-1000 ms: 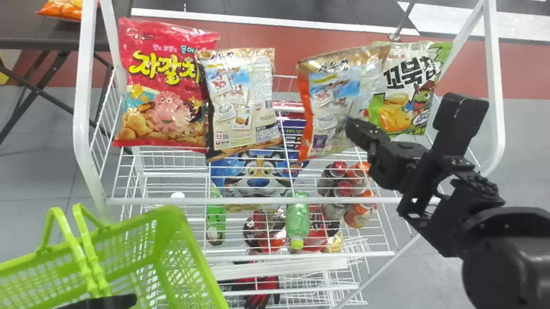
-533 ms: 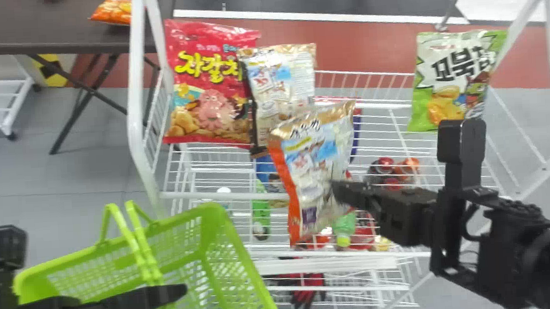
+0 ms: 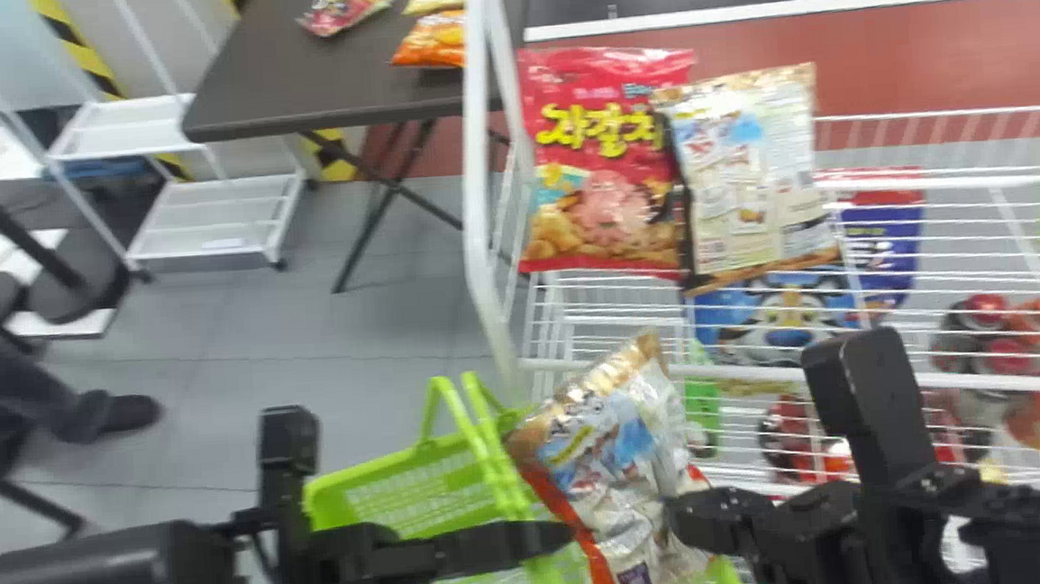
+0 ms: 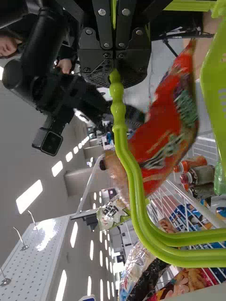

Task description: Hold basket handle with left hand then pick Saewookkang with right hand and place into basket

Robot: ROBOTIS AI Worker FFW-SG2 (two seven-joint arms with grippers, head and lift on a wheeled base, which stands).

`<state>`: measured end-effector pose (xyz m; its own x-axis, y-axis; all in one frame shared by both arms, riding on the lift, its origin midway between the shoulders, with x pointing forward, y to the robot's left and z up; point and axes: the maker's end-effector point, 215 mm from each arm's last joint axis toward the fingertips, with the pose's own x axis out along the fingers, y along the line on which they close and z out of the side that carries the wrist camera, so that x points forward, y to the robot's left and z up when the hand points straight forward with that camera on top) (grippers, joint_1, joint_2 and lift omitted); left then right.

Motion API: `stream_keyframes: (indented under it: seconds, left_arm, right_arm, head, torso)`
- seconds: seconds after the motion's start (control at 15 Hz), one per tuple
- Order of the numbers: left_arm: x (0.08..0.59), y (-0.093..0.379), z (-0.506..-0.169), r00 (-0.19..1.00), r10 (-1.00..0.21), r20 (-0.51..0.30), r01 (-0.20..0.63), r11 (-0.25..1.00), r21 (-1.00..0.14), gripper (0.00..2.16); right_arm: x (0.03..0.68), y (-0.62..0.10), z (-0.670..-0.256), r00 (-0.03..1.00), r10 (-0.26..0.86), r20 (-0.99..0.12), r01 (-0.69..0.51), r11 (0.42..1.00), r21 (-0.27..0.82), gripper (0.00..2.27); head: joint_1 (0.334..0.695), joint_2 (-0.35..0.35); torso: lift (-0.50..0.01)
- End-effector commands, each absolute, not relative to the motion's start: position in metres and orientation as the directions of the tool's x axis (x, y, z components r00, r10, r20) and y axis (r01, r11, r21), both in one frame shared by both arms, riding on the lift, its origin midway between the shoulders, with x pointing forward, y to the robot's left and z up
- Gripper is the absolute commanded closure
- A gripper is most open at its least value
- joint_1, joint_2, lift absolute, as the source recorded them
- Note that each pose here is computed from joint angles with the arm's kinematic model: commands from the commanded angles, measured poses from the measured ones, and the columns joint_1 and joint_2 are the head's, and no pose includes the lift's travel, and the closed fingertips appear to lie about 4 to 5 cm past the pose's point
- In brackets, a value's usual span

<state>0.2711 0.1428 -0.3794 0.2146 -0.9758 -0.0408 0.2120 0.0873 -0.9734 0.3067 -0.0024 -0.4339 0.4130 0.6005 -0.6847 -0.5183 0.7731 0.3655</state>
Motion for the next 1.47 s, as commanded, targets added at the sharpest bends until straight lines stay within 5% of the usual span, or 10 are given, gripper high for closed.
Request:
stream_keyframes:
  seconds: [0.0,0.13,0.27,0.47,0.67,1.4]
  left_arm:
    - [0.268,0.143,-0.378,0.217,-0.976,-0.030,0.181,0.071,-0.981,2.15]
    - [0.269,0.143,-0.377,0.216,-0.976,-0.030,0.185,0.071,-0.980,2.15]
    - [0.268,0.143,-0.378,0.216,-0.976,-0.030,0.182,0.070,-0.981,2.15]
    - [0.268,0.145,-0.379,0.218,-0.975,-0.033,0.181,0.073,-0.981,2.15]
    - [0.267,0.146,-0.379,0.222,-0.974,-0.033,0.178,0.074,-0.981,2.15]
    - [0.265,0.148,-0.384,0.234,-0.972,-0.028,0.159,0.067,-0.985,2.15]
  right_arm:
    - [0.307,0.030,-0.463,0.394,0.623,-0.675,-0.550,0.749,0.370,2.24]
    - [0.311,0.053,-0.477,0.393,0.667,-0.632,-0.570,0.717,0.402,1.88]
    - [0.313,0.055,-0.483,0.391,0.682,-0.617,-0.578,0.704,0.412,0.05]
    - [0.341,0.033,-0.462,0.515,0.651,-0.558,-0.579,0.744,0.334,0.02]
    - [0.389,-0.012,-0.410,0.738,0.576,-0.351,-0.564,0.813,0.147,0.04]
    - [0.373,-0.199,-0.402,0.948,0.307,-0.083,-0.294,0.946,0.135,0.04]
  head:
    - [0.695,0.265]
    - [0.695,0.335]
    - [0.695,0.350]
    - [0.695,0.350]
    - [0.695,0.333]
    - [0.695,-0.030]
  torso:
    - [-0.018]
    - [-0.018]
    - [-0.018]
    - [-0.018]
    - [-0.018]
    - [-0.018]
